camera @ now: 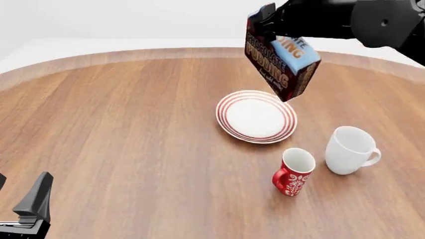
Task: Put the chocolate pudding to the right of the plate.
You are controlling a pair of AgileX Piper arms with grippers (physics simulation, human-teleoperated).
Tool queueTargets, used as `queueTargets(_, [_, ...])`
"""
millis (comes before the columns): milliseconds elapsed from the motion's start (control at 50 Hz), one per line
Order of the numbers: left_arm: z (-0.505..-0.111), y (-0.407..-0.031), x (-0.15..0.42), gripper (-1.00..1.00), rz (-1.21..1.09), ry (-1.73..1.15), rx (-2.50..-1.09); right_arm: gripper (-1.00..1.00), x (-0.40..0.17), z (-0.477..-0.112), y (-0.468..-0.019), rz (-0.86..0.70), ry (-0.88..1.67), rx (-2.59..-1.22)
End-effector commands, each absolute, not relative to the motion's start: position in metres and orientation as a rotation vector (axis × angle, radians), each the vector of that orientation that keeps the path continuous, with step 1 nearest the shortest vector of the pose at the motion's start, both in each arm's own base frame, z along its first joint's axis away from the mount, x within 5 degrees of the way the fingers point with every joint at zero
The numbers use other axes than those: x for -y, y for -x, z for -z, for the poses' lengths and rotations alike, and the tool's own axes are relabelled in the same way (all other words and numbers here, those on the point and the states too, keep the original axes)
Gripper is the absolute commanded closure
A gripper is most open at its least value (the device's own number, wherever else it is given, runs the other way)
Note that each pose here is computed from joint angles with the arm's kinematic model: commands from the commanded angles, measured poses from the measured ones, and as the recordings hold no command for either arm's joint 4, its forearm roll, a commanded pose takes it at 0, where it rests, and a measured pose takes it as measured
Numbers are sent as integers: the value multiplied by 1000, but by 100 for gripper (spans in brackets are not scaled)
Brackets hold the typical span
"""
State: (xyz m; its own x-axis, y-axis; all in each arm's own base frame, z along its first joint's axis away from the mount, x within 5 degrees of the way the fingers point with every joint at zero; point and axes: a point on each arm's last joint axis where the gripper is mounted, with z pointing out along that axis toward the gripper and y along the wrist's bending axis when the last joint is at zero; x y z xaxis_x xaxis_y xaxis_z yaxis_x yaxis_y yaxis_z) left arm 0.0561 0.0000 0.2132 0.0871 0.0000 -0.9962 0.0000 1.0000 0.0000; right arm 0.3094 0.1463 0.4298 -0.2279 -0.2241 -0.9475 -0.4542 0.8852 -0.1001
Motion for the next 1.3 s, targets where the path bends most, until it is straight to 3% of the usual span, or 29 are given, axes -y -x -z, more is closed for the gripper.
queueTargets(20, [-213, -56, 0, -100, 0, 0, -1484, 100, -108, -437, -330, -167, 365, -1829])
queueTargets(320, [-213, -56, 0, -100, 0, 0, -1484, 100, -70, -422, -371, -94, 222, -1862])
queueTargets(600, [-213, -56, 0, -100, 0, 0, -1484, 100, -11, -368, -426, -3, 45, -1940])
queueTargets(1060, [-213, -56, 0, -100, 0, 0, -1484, 100, 14, -283, -476, 38, 3, -2047])
queueTargets(1300, [-213, -56, 0, -100, 0, 0, -1484, 100, 18, -263, -483, 40, -9, -2072])
